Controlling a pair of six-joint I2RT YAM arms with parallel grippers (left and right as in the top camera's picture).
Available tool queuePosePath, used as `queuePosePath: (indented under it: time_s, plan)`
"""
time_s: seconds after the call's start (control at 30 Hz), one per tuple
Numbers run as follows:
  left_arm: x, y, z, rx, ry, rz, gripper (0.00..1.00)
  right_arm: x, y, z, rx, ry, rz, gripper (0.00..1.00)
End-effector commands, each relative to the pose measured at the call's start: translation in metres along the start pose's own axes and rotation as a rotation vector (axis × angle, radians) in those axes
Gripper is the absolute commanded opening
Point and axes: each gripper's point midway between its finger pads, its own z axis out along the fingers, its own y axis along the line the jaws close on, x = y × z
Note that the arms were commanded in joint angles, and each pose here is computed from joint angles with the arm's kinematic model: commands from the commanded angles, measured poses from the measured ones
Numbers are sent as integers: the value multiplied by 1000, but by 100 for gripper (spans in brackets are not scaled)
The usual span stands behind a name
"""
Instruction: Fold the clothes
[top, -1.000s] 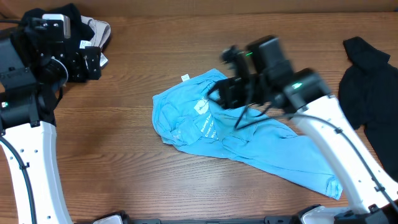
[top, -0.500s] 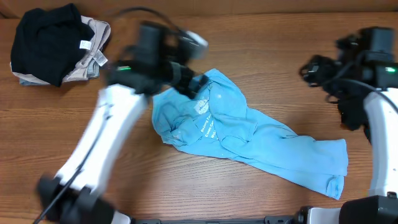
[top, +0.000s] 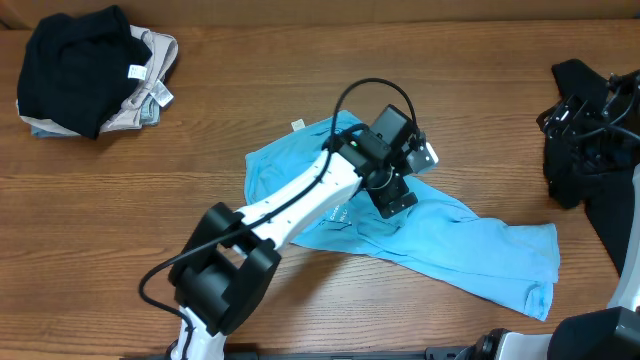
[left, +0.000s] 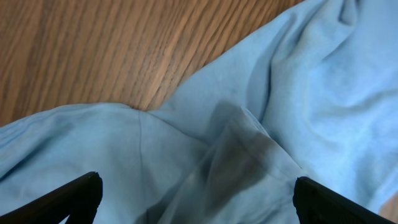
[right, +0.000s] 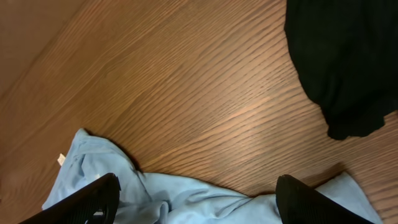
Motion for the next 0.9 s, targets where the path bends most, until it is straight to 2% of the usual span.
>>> queuePosePath:
  time_s: [0.0,0.17,0.3,0.5,0.87]
  plan:
    - [2,4,13,-36,23,30,96,-4,3,-15,2,-47,-30,84]
    - [-3,0,17,-23,7,40,90,-4,3,-15,2,-47,-30,84]
    - [-14,-18,19,81,-56,60,87,-5,2,-15,5,-48,-30,84]
    - [-7,-26,22,119,-29,56,80,-5,-5,-15,45,-54,-28,84]
    - [-5,-41,26,181,-23,44,80,-6,-7,-15,57,-58,-27,85]
